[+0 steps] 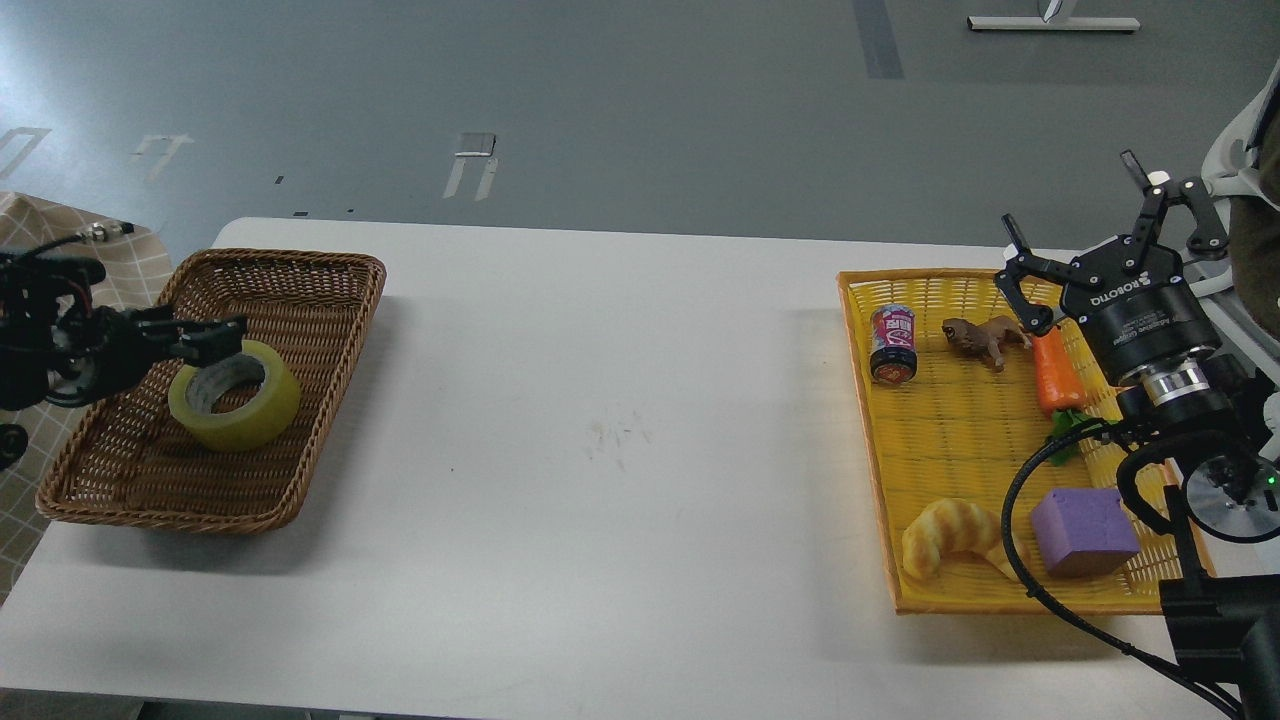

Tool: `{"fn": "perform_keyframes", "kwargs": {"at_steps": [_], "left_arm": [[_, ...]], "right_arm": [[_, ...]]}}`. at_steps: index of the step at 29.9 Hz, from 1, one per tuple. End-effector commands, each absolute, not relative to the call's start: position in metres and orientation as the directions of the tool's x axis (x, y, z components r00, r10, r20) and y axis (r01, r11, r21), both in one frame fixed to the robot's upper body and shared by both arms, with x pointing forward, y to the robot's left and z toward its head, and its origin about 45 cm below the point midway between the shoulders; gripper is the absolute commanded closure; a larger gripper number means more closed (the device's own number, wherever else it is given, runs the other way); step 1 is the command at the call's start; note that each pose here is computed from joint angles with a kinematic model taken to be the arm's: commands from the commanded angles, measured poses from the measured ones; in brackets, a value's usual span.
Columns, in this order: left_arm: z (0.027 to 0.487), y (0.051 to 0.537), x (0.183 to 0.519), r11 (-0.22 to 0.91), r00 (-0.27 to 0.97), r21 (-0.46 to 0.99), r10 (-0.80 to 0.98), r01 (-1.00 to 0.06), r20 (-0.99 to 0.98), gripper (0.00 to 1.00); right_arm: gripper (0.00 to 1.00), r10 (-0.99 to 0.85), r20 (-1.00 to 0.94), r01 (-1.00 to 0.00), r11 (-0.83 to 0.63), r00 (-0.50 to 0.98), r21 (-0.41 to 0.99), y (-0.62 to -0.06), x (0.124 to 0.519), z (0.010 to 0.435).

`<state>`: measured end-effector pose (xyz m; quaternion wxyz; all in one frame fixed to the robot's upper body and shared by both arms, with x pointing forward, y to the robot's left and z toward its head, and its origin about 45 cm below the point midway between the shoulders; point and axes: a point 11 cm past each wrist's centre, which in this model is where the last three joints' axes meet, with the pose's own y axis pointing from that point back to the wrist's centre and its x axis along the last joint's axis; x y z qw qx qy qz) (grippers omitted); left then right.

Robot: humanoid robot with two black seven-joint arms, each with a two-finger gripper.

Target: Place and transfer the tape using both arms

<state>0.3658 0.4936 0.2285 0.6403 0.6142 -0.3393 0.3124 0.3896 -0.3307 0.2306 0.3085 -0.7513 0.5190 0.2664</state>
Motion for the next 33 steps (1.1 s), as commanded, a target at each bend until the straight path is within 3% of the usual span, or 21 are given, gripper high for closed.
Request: {"fn": "perform_keyframes", "kwargs": {"at_steps": [1, 4, 6, 8, 13, 24, 33], "left_arm": [[0.298, 0.474, 0.402, 0.158, 0.435, 0.418, 0.095, -0.895, 0.895, 0.12], [0.346, 0.453, 0.425, 0.231, 0.332, 0.285, 0.201, -0.93, 0.922, 0.09], [0.39, 0.423, 0.445, 0.308, 0.268, 0.153, 0.38, -0.939, 0.885, 0.07], [0.399, 0.403, 0.452, 0.36, 0.28, 0.102, 0.488, -0.927, 0.827, 0.07], [0.409, 0.35, 0.467, 0.455, 0.376, -0.076, 0.808, -0.887, 0.454, 0.02], [0.38, 0.243, 0.474, 0.584, 0.606, -0.239, 0.795, -0.776, -0.022, 0.02], [0.339, 0.208, 0.447, 0.597, 0.673, -0.32, 0.694, -0.736, -0.254, 0.02]], "right_arm": [[0.0, -0.617, -0.719, -0.944, -0.273, 0.321, -0.188, -0.331, 0.39, 0.232], [0.0, -0.619, -0.715, -0.942, -0.279, 0.325, -0.188, -0.33, 0.391, 0.233], [0.0, -0.621, -0.712, -0.941, -0.282, 0.328, -0.187, -0.33, 0.391, 0.234], [0.0, -0.622, -0.71, -0.94, -0.282, 0.33, -0.19, -0.33, 0.392, 0.236], [0.0, -0.648, -0.674, -0.933, -0.29, 0.356, -0.213, -0.338, 0.399, 0.255], [0.0, -0.69, -0.569, -0.893, -0.314, 0.447, -0.321, -0.346, 0.429, 0.327], [0.0, -0.662, -0.55, -0.86, -0.419, 0.509, -0.291, -0.302, 0.445, 0.33]]}}
